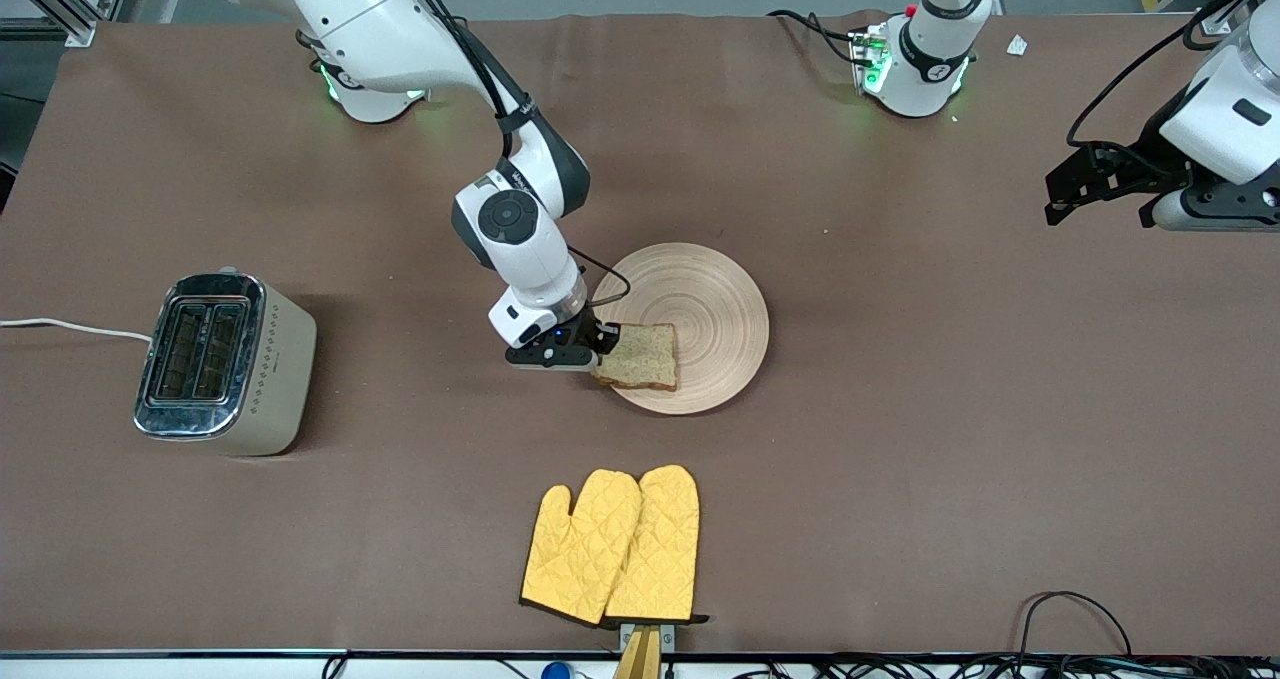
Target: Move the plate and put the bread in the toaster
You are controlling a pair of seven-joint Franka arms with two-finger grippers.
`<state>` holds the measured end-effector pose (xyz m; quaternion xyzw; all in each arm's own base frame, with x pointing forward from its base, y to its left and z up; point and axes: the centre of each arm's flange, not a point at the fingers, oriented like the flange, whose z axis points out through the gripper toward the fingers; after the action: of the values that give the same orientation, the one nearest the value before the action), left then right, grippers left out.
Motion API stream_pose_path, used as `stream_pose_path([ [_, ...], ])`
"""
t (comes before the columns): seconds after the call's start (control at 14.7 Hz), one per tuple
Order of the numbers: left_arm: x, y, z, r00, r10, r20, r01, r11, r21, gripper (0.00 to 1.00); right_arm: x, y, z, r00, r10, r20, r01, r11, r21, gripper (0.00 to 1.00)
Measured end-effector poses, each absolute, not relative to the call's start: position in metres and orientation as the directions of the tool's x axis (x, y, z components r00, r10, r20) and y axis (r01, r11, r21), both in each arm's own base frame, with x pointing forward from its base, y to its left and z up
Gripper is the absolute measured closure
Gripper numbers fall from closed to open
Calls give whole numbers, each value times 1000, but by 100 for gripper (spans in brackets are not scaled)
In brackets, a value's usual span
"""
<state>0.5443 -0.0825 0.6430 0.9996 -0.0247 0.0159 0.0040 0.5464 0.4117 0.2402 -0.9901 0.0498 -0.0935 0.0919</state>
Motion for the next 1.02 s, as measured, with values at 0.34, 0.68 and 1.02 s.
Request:
stream_pose_path([
  [0.34,544,-83,643,998,-49,32,-50,-999,7,0,548,410,240,977,-117,179,-82,-978,-191,96],
  [0.68,544,-83,643,998,-49,32,-50,-999,7,0,548,410,241,977,-116,177,-82,-979,-187,99],
  [1.02,544,-83,642,998,-50,31,-50,-999,7,0,562,394,298,980,-135,143,-115,-983,-140,99],
])
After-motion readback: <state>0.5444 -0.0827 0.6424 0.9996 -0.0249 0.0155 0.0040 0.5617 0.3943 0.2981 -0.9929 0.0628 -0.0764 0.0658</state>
